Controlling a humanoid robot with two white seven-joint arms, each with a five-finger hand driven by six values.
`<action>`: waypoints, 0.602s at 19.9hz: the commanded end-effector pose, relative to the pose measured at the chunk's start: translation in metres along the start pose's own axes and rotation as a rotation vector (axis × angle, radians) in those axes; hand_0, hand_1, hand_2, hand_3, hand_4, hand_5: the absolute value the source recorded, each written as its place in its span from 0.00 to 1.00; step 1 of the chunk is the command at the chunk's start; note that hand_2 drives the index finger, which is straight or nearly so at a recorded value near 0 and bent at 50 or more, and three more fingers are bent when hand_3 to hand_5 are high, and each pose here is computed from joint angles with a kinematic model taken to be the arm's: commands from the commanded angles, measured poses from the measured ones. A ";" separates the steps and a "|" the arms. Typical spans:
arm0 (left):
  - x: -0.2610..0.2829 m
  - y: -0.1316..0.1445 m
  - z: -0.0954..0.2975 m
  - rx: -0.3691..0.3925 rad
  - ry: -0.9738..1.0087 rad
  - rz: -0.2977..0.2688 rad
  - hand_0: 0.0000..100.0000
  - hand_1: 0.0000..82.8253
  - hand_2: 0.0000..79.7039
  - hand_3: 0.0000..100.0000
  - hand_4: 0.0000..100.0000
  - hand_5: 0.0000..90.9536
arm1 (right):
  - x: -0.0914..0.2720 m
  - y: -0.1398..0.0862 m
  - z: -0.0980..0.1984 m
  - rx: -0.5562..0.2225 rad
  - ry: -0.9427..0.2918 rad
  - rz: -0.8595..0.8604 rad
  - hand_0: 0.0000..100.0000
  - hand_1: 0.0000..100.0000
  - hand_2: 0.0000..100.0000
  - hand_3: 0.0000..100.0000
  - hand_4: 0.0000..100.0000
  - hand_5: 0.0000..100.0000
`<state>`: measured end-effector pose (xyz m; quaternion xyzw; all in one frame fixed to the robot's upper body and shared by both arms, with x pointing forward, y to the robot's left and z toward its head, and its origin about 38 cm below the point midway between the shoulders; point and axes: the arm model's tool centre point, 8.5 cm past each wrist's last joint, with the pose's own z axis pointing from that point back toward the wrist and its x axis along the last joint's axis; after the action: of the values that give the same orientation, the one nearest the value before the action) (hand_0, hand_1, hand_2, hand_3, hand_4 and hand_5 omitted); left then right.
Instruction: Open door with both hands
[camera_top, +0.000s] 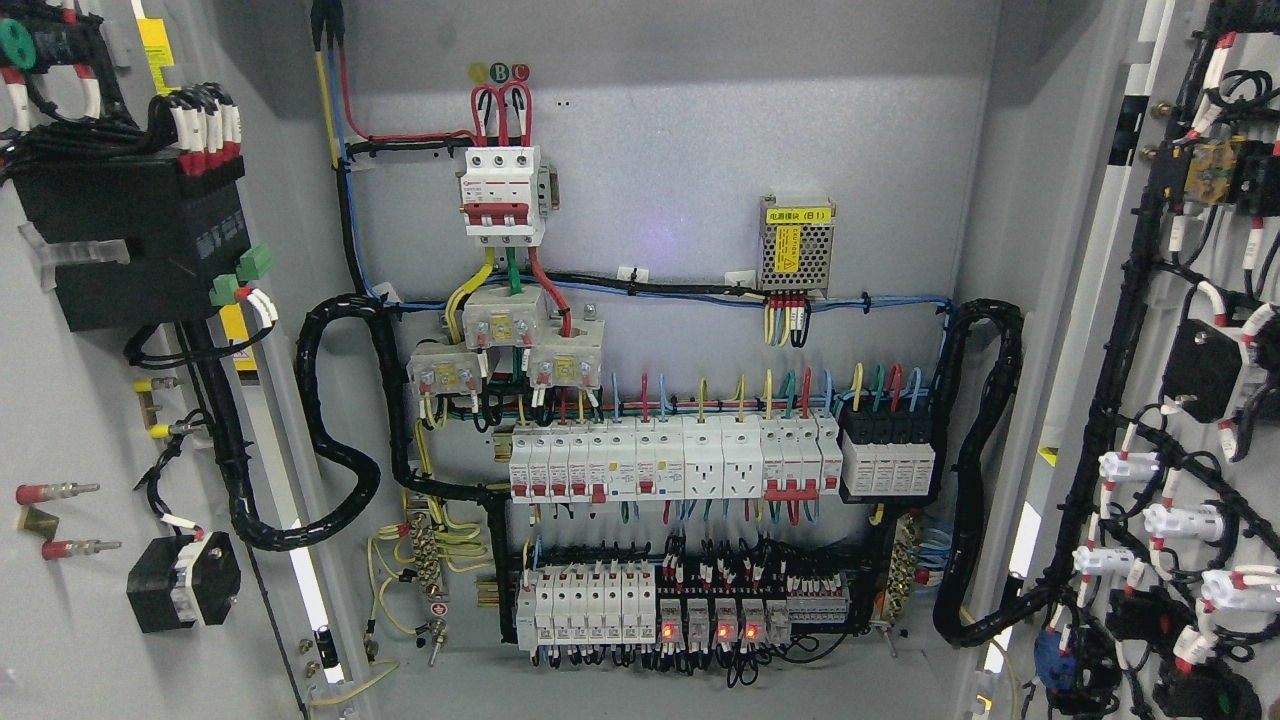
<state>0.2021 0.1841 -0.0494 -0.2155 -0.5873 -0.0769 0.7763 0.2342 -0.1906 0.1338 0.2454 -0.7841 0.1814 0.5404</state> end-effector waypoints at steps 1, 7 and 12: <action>0.160 -0.052 0.006 -0.169 -0.495 -0.116 0.12 0.67 0.00 0.00 0.00 0.00 | 0.026 -0.025 0.058 -0.070 0.017 0.149 0.00 0.50 0.04 0.00 0.00 0.00; 0.187 -0.045 0.016 -0.143 -0.657 -0.163 0.12 0.67 0.00 0.00 0.00 0.00 | 0.035 -0.036 0.067 -0.125 -0.018 0.149 0.00 0.50 0.04 0.00 0.00 0.00; 0.203 -0.026 0.029 -0.091 -0.780 -0.233 0.12 0.67 0.00 0.00 0.00 0.00 | 0.044 -0.051 0.064 -0.189 -0.060 0.160 0.00 0.50 0.04 0.00 0.00 0.00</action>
<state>0.2287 0.1810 0.0850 -0.2226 -0.7812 -0.0948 0.5755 0.1998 -0.2445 0.1373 0.1789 -0.8146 0.1478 0.5316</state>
